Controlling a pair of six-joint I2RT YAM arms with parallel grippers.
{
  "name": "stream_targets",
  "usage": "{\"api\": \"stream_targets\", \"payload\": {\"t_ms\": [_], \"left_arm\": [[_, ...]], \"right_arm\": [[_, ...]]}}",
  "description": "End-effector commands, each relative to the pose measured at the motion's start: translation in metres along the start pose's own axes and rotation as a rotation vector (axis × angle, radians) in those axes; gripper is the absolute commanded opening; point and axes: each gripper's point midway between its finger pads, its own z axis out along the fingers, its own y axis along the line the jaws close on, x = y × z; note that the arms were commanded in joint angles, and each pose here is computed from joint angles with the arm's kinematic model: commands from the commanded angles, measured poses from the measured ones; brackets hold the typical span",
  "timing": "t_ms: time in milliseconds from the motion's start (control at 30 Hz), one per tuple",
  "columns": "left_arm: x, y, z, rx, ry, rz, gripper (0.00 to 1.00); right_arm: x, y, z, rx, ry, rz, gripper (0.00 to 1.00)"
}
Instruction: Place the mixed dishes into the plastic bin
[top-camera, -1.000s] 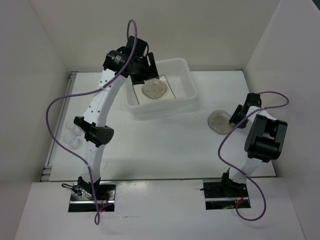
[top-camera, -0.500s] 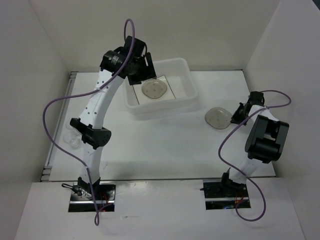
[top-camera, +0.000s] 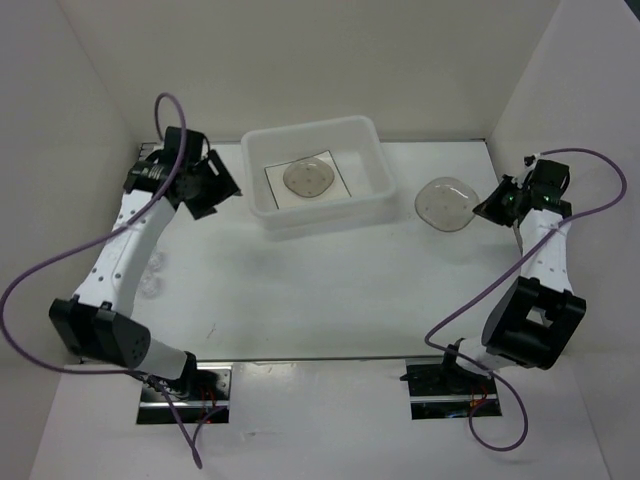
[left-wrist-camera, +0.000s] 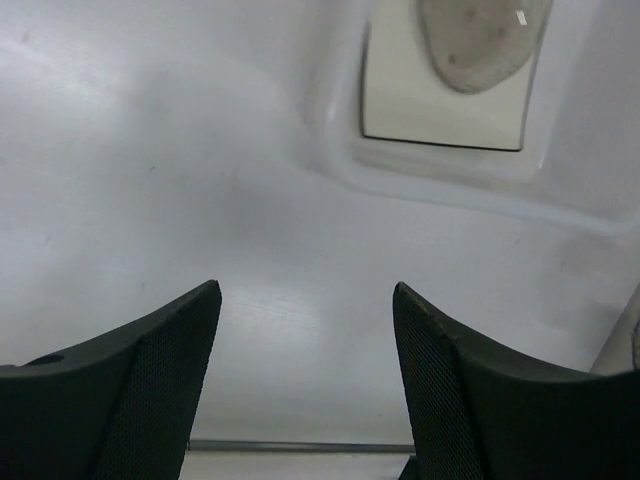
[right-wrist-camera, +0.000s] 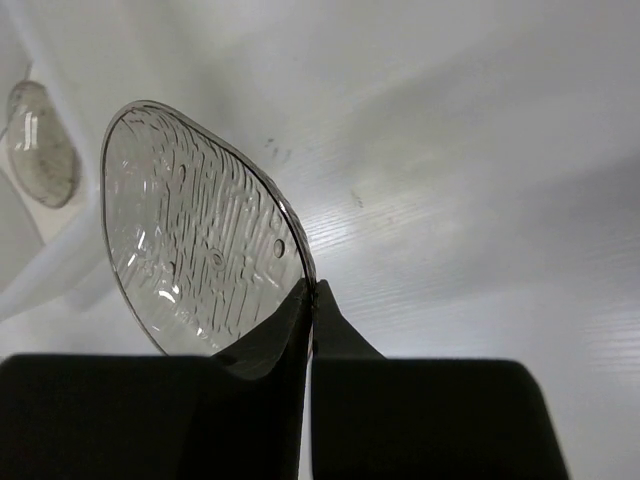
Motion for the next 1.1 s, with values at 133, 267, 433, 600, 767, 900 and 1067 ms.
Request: {"api": "stream_targets", "payload": {"t_ms": [133,267,433,600,767,900,1067], "left_arm": [[0.022,0.045,-0.01,0.055,-0.018,-0.117,0.76],[0.032,0.054,-0.01,0.066,-0.004,-0.131,0.76],[0.048,0.064,0.015,0.047,0.037,-0.143,0.76],[0.062,0.083,0.049,-0.025,0.096,-0.13,0.76],[0.057,0.092,0.082,-0.066,0.1,-0.127,0.76],[0.052,0.089,0.105,-0.086,0.123,-0.128,0.76],[0.044,0.085,0.111,-0.081,0.119,-0.11,0.76]], "right_arm": [[-0.023,0.083,-0.037,-0.268,-0.052,-0.07,0.0],[-0.033,0.137,-0.035,-0.374,-0.091,-0.118,0.0],[-0.036,0.179,-0.018,-0.459,-0.049,-0.124,0.0],[-0.047,0.204,-0.006,-0.486,-0.04,-0.163,0.0],[-0.039,0.232,0.021,-0.507,0.003,-0.228,0.0],[-0.042,0.259,0.039,-0.523,0.008,-0.24,0.0],[-0.04,0.293,0.067,-0.55,0.008,-0.281,0.0]]}}
